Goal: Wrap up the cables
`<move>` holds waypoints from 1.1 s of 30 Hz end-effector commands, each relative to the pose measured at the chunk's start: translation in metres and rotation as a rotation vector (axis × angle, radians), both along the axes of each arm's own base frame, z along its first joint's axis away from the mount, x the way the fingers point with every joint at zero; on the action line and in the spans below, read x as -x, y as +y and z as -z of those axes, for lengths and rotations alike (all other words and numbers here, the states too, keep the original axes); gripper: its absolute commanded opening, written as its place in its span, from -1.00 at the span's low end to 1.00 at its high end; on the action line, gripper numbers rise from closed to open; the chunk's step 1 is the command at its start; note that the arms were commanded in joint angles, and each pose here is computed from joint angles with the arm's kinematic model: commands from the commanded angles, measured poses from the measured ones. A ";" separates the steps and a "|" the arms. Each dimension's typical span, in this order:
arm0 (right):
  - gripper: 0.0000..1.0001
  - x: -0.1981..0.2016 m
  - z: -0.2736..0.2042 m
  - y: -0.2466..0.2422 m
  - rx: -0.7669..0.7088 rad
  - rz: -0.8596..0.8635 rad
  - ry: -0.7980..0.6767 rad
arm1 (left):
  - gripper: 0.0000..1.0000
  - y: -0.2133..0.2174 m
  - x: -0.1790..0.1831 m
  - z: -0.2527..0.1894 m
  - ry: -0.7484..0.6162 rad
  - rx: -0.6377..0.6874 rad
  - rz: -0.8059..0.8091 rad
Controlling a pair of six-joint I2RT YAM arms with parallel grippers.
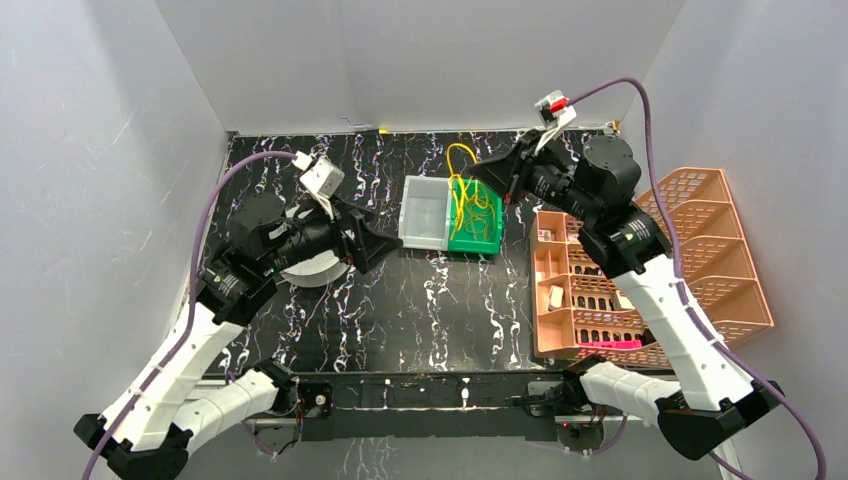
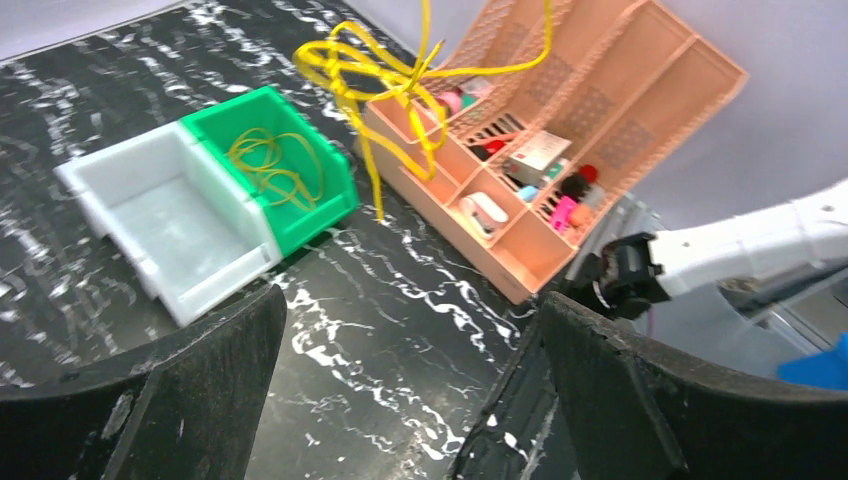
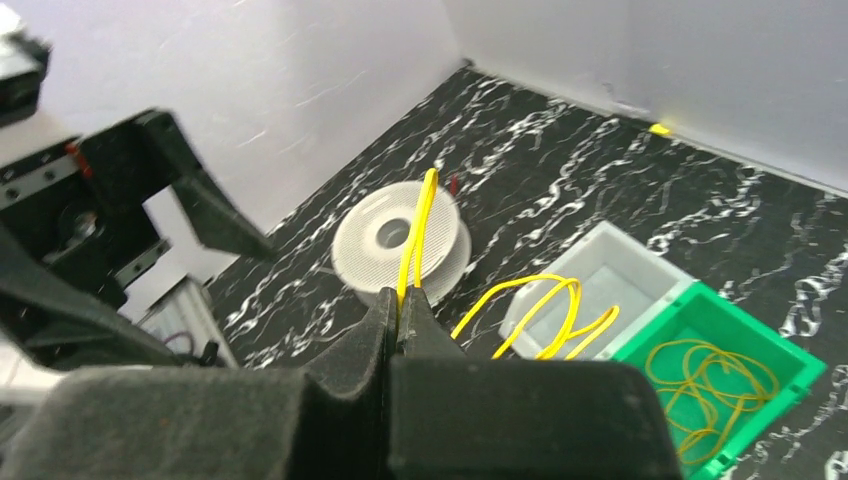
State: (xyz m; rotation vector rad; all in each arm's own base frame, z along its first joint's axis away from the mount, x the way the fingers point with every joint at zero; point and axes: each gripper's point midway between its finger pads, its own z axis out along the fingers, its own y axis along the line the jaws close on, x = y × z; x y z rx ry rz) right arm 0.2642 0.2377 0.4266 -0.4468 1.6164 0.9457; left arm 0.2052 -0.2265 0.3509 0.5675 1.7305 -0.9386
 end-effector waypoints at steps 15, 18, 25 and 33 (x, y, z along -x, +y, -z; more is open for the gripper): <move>-1.00 0.119 0.009 0.025 -0.102 -0.627 -0.038 | 0.77 -0.055 0.055 -0.042 0.019 0.225 0.512; -1.00 0.124 0.011 0.026 -0.116 -0.650 -0.025 | 0.69 -0.062 0.058 -0.041 0.040 0.254 0.565; -1.00 0.134 0.009 0.029 -0.150 -0.707 -0.015 | 0.56 -0.075 0.064 -0.034 0.081 0.290 0.638; -1.00 0.149 -0.012 0.025 -0.183 -0.742 -0.080 | 0.50 -0.094 0.077 0.022 0.145 0.175 0.672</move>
